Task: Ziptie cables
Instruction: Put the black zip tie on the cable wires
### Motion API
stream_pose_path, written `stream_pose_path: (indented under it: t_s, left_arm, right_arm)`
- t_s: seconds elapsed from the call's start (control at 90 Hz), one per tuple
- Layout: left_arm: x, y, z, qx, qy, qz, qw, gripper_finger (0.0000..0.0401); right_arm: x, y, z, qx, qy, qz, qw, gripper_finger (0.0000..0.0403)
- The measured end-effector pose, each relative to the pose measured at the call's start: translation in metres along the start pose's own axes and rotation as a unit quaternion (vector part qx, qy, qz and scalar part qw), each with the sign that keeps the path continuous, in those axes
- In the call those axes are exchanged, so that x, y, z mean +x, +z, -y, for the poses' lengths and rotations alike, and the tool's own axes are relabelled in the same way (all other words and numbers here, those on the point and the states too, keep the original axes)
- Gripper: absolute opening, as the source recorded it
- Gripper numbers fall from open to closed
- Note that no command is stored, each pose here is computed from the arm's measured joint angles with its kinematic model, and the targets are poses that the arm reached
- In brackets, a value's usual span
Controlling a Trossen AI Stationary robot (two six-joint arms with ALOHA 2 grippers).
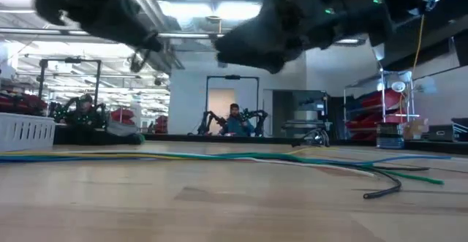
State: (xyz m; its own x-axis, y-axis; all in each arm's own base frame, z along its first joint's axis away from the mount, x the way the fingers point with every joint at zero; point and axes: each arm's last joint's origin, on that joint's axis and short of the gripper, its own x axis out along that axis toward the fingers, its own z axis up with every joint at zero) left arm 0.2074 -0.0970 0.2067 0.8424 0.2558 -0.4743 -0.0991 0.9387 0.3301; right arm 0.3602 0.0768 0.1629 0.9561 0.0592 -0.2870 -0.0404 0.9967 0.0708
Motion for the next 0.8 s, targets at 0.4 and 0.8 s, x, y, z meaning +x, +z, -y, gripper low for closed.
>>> stream_pose_path:
  t_s: [0.4, 0.8]
  left_arm:
    - [-0.034, -0.007, -0.002, -0.021, -0.014, -0.009, 1.000, 0.0000]
    - [-0.049, -0.007, -0.009, -0.072, -0.026, -0.003, 0.997, 0.0000]
  right_arm:
    - [0.085, 0.019, -0.017, -0.029, 0.030, -0.081, 0.996, 0.0175]
    - [0.128, 0.020, -0.013, 0.003, 0.075, -0.069, 0.995, 0.0229]
